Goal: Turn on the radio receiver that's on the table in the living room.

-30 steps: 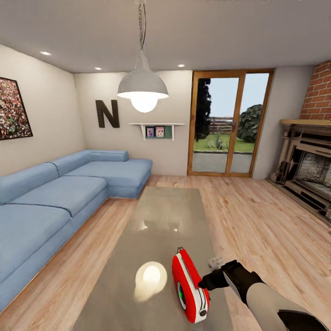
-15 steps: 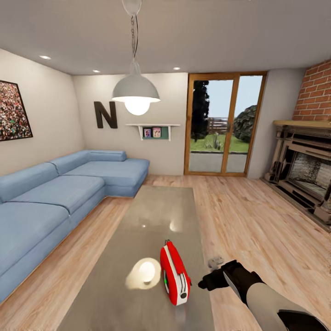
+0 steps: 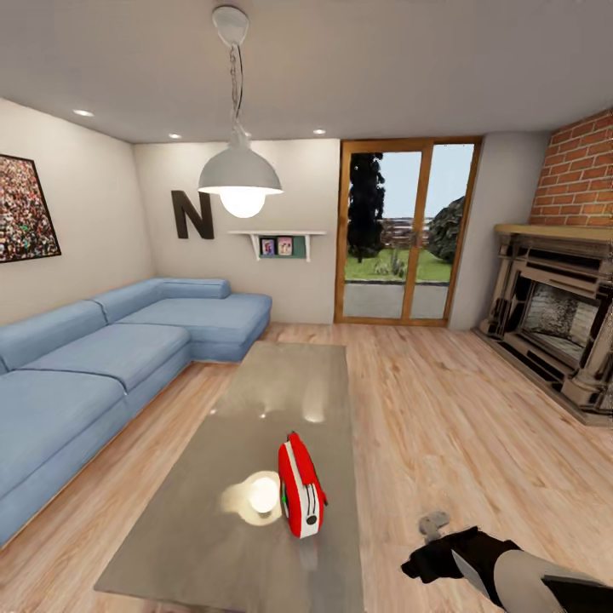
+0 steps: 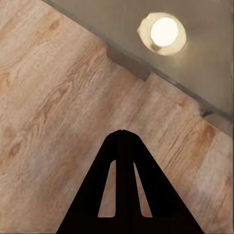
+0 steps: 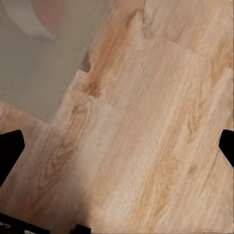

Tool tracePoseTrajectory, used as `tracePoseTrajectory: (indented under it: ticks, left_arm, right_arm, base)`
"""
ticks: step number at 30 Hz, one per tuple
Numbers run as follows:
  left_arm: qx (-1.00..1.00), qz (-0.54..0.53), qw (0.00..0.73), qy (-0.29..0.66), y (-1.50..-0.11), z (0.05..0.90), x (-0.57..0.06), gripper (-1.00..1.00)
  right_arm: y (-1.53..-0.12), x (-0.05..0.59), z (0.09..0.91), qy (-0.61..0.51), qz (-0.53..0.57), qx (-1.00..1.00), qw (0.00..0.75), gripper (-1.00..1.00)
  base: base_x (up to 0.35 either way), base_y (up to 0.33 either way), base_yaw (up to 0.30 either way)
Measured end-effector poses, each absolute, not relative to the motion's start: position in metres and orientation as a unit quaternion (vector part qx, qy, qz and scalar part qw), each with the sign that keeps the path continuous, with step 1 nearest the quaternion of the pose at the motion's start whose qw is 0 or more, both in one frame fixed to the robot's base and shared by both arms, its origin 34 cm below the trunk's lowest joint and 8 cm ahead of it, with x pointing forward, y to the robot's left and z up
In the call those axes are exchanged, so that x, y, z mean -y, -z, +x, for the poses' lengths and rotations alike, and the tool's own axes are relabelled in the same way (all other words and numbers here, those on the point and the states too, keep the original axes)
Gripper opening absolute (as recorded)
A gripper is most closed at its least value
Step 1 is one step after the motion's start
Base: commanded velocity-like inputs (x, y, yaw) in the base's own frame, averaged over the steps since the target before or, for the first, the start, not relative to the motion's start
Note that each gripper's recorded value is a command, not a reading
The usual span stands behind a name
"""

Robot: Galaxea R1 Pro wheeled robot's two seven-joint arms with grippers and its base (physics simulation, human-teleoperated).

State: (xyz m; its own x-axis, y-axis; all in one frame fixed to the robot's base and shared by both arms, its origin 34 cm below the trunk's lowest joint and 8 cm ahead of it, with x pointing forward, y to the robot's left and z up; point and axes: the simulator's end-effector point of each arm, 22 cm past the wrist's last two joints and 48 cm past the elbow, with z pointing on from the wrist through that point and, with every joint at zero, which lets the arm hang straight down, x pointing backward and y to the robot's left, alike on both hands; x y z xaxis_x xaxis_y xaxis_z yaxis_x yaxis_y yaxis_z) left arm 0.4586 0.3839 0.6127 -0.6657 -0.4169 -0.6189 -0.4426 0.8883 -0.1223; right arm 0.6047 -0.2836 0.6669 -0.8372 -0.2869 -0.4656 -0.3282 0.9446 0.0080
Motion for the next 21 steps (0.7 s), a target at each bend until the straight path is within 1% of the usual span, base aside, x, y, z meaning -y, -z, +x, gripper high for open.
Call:
tracePoseTrajectory:
  ticks: [2, 4, 6, 8, 12, 18, 21]
  left_arm:
    - [-0.913, -0.235, 0.333, -0.019, -0.615, 0.458, -0.383, -1.0]
    - [-0.916, -0.231, 0.328, -0.019, -0.615, 0.454, -0.383, -1.0]
    - [-0.93, -0.21, 0.3, -0.027, -0.601, 0.434, -0.385, -1.0]
    - [-0.941, -0.19, 0.279, -0.03, -0.591, 0.417, -0.382, -1.0]
    - [-0.949, -0.157, 0.27, -0.033, -0.583, 0.398, -0.372, -1.0]
    - [-0.965, -0.089, 0.247, -0.017, -0.566, 0.358, -0.336, -1.0]
    - [-0.967, -0.078, 0.241, -0.008, -0.565, 0.347, -0.324, -1.0]
  right_arm:
    - [-0.658, 0.3, 0.59, -0.034, -0.158, -0.957, 0.24, 1.0]
    - [-0.652, 0.303, 0.578, -0.033, -0.156, -0.959, 0.234, 1.0]
    - [-0.641, 0.309, 0.559, -0.024, -0.153, -0.961, 0.227, 1.0]
    - [-0.635, 0.317, 0.55, -0.007, -0.147, -0.96, 0.24, 1.0]
    - [-0.624, 0.33, 0.526, 0.021, -0.125, -0.959, 0.252, 1.0]
    - [-0.597, 0.335, 0.458, 0.027, -0.113, -0.969, 0.218, 1.0]
    - [-0.592, 0.34, 0.438, 0.04, -0.112, -0.969, 0.214, 1.0]
  base:
    - [-0.232, -0.22, 0.0]
    - [-0.234, -0.218, 0.0]
    - [-0.236, -0.217, 0.0]
    - [-0.236, -0.216, 0.0]
    - [-0.237, -0.216, 0.0]
    - [-0.231, -0.202, 0.0]
    - [-0.112, -0.085, 0.0]
